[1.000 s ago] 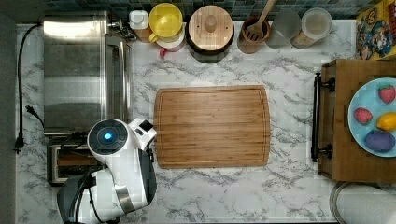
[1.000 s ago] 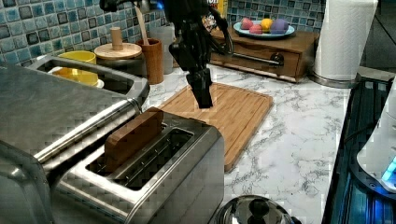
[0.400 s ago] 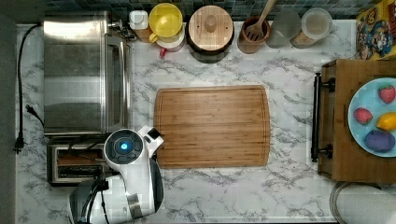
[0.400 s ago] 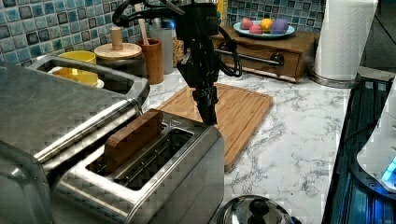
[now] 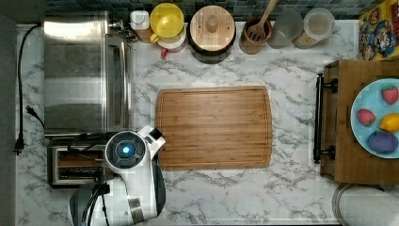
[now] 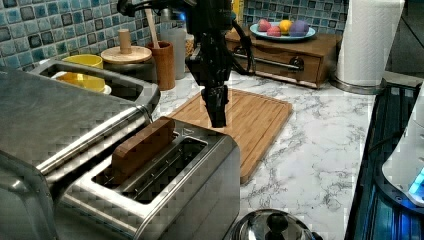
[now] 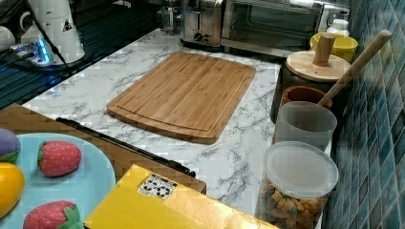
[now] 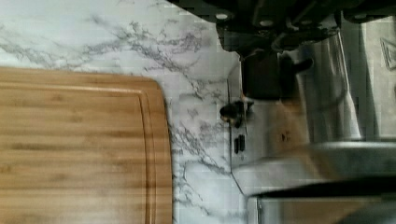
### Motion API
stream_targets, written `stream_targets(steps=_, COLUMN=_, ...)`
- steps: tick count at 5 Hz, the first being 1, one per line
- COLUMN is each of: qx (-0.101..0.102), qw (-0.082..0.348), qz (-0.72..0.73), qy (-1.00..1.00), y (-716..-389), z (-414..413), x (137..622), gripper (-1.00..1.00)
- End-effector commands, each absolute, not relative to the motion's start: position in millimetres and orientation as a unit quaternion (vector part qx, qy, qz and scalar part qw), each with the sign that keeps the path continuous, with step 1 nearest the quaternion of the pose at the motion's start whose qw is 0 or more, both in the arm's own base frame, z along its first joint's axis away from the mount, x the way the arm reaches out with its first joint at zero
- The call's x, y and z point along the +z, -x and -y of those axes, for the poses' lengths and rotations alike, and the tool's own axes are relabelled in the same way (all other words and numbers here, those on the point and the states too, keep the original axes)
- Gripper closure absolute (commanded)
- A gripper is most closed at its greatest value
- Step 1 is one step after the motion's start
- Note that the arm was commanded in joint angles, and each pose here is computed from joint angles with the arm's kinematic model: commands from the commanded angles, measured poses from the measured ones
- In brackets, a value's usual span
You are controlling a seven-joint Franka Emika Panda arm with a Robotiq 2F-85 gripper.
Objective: Turn on the toaster.
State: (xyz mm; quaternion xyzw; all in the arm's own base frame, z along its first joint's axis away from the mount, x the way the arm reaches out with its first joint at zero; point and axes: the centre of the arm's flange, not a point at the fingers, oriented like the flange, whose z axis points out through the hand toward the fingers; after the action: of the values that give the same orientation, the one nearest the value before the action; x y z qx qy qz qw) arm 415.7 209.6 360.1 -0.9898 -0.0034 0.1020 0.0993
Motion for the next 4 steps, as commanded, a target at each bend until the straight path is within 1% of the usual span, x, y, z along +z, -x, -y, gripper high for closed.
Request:
stream_targets(steps=1, qx=0.139, qw=0.072, qz=-0.006, qy=0.988, y=-430, z=-234, x=330, gripper=1.00)
stream_targets(steps=2, qx=0.136, qw=0.052, qz=-0.021, qy=0.989, y=-414, z=-233, x=278, gripper=1.00)
stream_targets(steps=3, qx=0.170, qw=0.015, qz=-0.029, qy=0.985, y=-394, z=-233, x=222, gripper=1.00)
stream_targets(steps=4, qx=0.198, qw=-0.018, qz=-0.034, qy=0.979, y=-370, z=-219, x=178, gripper=1.00)
